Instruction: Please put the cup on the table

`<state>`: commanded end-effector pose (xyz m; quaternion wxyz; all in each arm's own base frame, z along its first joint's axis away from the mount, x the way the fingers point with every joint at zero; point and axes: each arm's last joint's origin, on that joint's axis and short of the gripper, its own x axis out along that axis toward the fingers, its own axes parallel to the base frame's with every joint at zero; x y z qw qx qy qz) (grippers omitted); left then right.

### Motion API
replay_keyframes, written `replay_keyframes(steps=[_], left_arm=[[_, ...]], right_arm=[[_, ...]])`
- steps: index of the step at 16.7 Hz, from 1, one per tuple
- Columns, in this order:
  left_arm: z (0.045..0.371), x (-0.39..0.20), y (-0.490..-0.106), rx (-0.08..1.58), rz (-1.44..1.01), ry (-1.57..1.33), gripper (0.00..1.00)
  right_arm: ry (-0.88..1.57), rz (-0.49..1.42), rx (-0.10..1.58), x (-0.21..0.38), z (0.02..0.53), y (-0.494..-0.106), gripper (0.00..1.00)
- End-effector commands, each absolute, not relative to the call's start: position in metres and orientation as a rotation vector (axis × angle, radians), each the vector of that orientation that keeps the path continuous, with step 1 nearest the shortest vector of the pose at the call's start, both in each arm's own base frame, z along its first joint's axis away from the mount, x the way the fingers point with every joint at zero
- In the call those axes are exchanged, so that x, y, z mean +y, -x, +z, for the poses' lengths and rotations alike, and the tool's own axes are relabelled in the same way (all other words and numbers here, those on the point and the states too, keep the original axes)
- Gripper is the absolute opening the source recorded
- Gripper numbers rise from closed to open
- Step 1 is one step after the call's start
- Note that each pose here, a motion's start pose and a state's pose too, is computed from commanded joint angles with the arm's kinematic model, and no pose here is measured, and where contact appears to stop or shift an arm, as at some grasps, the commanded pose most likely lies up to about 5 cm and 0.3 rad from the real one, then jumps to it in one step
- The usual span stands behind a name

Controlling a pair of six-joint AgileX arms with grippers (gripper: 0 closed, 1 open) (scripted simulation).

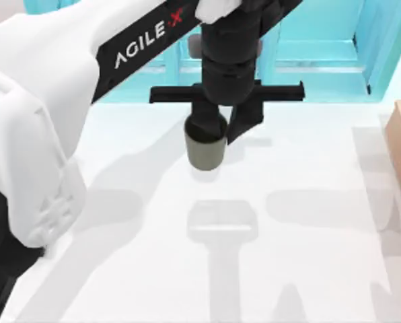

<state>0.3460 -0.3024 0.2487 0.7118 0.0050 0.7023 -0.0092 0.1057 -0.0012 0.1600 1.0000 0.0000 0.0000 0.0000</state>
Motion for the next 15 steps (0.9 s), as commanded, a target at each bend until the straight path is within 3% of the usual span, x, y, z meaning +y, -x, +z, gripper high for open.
replay_keyframes(steps=[6, 12, 15], left_arm=[[0.244, -0.301, -0.348, 1.547, -0.026, -0.002, 0.00], [0.193, -0.295, -0.347, 1.562, -0.016, -0.012, 0.00], [0.184, -0.294, -0.347, 1.557, -0.020, -0.011, 0.00]], right_arm=[[0.000, 0.000, 0.000, -0.001, 0.160, -0.106, 1.00], [0.000, 0.000, 0.000, -0.001, 0.160, -0.106, 1.00], [0.000, 0.000, 0.000, -0.001, 0.160, -0.106, 1.00]])
